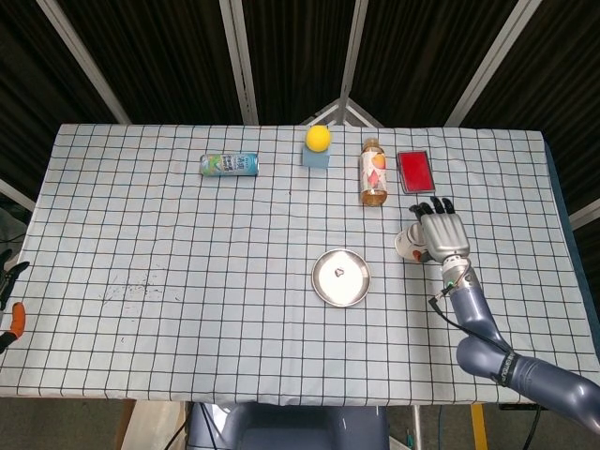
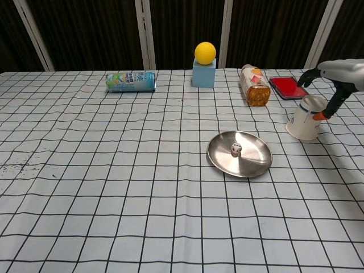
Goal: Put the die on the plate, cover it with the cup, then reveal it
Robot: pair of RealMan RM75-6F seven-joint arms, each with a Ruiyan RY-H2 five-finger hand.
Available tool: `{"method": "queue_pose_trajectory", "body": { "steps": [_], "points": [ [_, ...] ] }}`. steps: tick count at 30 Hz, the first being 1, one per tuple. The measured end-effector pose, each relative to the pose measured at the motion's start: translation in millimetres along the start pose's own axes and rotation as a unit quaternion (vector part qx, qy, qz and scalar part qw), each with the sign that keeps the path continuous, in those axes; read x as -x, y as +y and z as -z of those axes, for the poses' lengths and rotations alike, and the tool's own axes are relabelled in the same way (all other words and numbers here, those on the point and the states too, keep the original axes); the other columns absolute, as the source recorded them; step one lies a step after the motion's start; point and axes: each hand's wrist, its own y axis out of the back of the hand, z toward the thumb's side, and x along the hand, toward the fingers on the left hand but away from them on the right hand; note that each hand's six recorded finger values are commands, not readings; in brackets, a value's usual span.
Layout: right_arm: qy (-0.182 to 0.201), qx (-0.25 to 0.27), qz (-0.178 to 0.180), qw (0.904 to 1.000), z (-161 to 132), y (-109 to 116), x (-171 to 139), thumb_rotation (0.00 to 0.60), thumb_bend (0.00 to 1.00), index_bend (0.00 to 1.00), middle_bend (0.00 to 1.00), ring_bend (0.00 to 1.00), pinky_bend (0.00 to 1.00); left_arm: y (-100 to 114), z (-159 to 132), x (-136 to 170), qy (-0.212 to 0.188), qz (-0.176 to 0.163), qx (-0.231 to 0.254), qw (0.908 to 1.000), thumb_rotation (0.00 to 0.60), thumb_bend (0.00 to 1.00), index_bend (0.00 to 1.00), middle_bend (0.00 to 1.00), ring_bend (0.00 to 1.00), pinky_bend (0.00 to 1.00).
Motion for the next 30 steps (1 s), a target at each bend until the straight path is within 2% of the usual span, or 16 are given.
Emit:
{"method": "queue_pose_trajectory", "body": {
  "steps": [8, 21, 25, 30],
  "points": [
    [-0.007, -0.011, 0.003, 0.9999, 4, 0, 3, 0.6, 0.24, 0.31, 0.25, 0.01, 0.0, 0, 0, 0, 0.001, 0.001, -0.001, 1.0, 0.6, 0.84, 0.14, 0.0, 0.0, 0.0],
    [-0.013, -0.017, -0.001, 0.9998, 10, -2, 3, 0.6, 0.24, 0.38, 0.35, 0.08, 0.0, -2, -2, 0, -0.001, 0.002, -0.004, 1.0, 0.6, 0.84, 0.14, 0.0, 0.0, 0.0],
    [-0.012, -0.017, 0.003, 0.9998, 9, -1, 2, 0.6, 0.26, 0.41, 0.37, 0.1, 0.0, -3, -2, -1, -0.002, 0.004, -0.004, 1.0, 0.6, 0.84, 0.14, 0.0, 0.0, 0.0],
    [-0.005, -0.017, 0.006, 0.9998, 4, -1, 2, 0.6, 0.31, 0.5, 0.42, 0.15, 0.0, -2, -3, 0, -0.002, 0.003, -0.003, 1.0, 0.6, 0.84, 0.14, 0.0, 0.0, 0.0]
  ]
}}
